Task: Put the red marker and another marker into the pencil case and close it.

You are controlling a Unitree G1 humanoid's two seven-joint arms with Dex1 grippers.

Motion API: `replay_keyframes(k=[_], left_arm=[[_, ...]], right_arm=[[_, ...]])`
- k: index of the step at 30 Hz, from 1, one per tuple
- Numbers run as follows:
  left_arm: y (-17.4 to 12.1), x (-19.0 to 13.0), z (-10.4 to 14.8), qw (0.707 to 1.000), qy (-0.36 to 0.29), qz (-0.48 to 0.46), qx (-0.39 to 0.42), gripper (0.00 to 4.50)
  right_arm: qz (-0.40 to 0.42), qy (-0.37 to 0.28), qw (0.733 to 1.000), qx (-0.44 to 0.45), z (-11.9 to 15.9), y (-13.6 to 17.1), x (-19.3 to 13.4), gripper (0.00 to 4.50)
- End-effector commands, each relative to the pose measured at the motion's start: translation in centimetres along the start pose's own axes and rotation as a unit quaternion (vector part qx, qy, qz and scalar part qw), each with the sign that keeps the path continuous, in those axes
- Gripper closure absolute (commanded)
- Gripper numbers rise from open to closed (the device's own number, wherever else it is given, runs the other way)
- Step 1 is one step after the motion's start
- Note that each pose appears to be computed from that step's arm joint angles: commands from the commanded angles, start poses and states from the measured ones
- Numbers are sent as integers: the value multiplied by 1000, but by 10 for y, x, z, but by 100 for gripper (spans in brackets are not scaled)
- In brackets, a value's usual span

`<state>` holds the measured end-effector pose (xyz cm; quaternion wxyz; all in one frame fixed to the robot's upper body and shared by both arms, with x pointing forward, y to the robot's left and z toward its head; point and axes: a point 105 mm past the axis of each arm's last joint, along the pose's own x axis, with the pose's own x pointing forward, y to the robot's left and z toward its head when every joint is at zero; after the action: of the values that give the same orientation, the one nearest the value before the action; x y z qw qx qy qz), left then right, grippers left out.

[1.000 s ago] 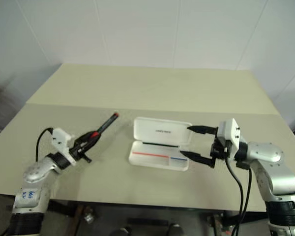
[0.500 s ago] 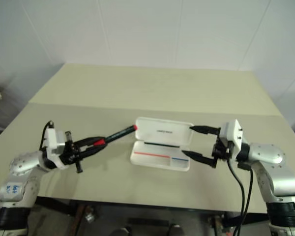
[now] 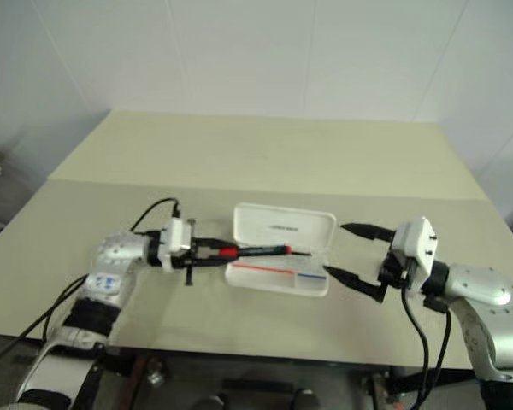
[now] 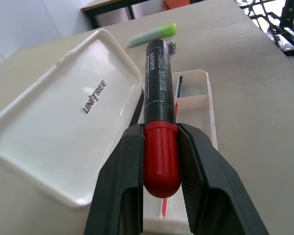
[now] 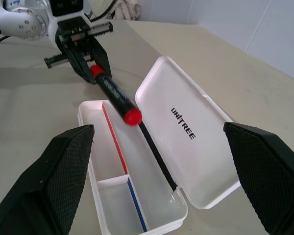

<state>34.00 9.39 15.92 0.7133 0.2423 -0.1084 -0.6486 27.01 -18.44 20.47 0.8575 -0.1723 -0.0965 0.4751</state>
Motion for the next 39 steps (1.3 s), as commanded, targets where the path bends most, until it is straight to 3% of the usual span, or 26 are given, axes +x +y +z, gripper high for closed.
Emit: replay_keyframes(k=[1, 9, 21, 32, 37, 39], left_arm=[[3, 15, -3, 999, 14, -20, 24, 385], [16, 34, -9, 998, 36, -8, 43, 385], [20, 37, -19, 997, 66, -17, 31, 385], [33, 40, -8, 999, 47, -3, 19, 15], [37, 41, 12, 1000, -3, -7, 15, 4], [33, 34, 17, 999, -10, -31, 18, 4]], right_arm=[[-17, -9, 999, -27, 18, 0, -7, 0], [-38, -6, 999, -27, 22, 5, -11, 0], [-48, -8, 998, -32, 25, 3, -11, 0], [-51, -11, 998, -32, 22, 2, -11, 0], [-61, -15, 998, -21, 19, -3, -11, 0], [-80, 27, 996, -14, 6, -13, -17, 0]])
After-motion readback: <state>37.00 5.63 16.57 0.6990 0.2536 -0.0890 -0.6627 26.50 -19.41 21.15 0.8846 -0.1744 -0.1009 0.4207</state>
